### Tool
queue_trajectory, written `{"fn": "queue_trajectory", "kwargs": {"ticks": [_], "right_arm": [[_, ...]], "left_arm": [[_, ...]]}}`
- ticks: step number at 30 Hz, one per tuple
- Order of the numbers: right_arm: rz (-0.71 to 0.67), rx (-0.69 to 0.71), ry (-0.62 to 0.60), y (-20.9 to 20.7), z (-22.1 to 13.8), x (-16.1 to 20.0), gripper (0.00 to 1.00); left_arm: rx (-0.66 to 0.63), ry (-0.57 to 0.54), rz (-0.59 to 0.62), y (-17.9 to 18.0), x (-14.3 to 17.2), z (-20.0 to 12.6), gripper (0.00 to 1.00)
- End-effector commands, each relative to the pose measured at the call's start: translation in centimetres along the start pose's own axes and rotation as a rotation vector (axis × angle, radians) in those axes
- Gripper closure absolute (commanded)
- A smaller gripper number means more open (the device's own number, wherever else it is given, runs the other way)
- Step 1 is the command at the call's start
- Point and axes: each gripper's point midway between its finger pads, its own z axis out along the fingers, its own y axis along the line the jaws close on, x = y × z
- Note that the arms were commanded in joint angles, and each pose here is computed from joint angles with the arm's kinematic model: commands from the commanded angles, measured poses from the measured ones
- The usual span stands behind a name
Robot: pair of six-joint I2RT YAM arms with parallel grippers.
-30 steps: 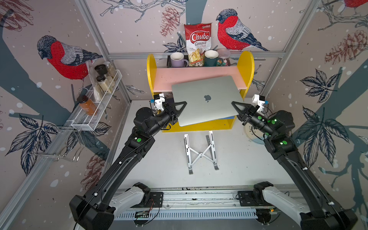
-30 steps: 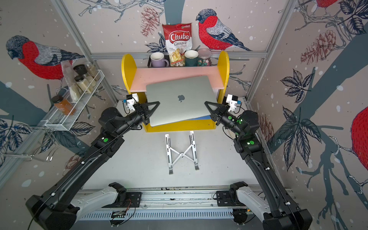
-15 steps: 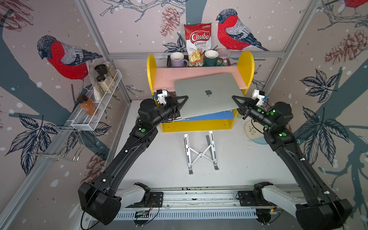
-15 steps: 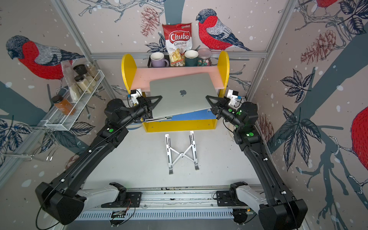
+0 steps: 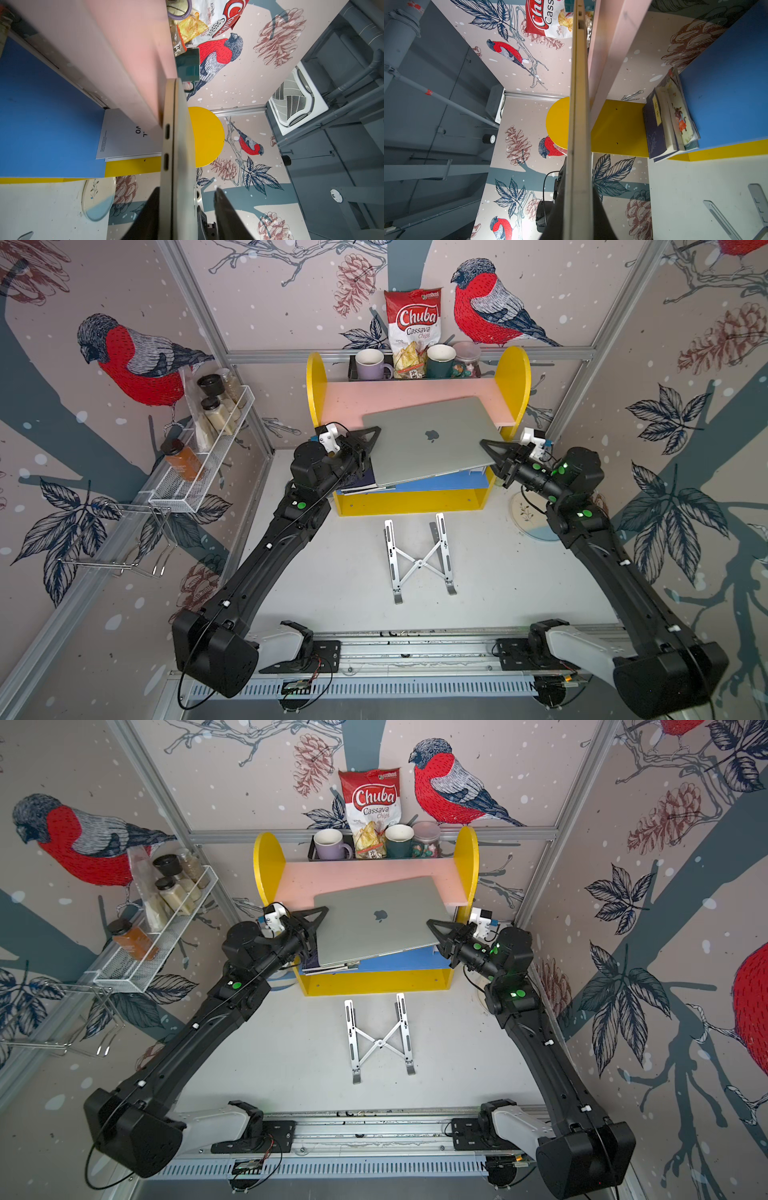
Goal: Close the laptop lid and set it aside
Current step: Place the laptop on the shelf.
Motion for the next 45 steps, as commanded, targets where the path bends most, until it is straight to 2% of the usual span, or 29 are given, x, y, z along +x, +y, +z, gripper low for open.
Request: {"fn": "queue_trajectory", "kwargs": {"ticks": [1, 6, 22, 45], "right_arm": [[-0.057, -0.083, -0.005, 2.7, -0.3, -0.1, 1.0], [-0.038, -0.073, -0.031, 2.3, -0.2, -0.7, 1.0], [0.003, -0.093, -0.158, 3.6, 0.7, -2.5, 1.0], [-0.006, -0.036, -0.085, 2.2, 5.6, -3.4, 1.0]], "left_arm": [[0.067, -0.046, 0.017, -1.8, -1.0, 0.1, 0.44], [0.083, -0.041, 0.01, -2.0, -0.9, 0.2, 0.38], [0.085, -0.031, 0.03, -2.3, -0.4, -0.9, 0.34], [-0.012, -0.061, 0.085, 0.3, 1.0, -5.2, 0.33]]}}
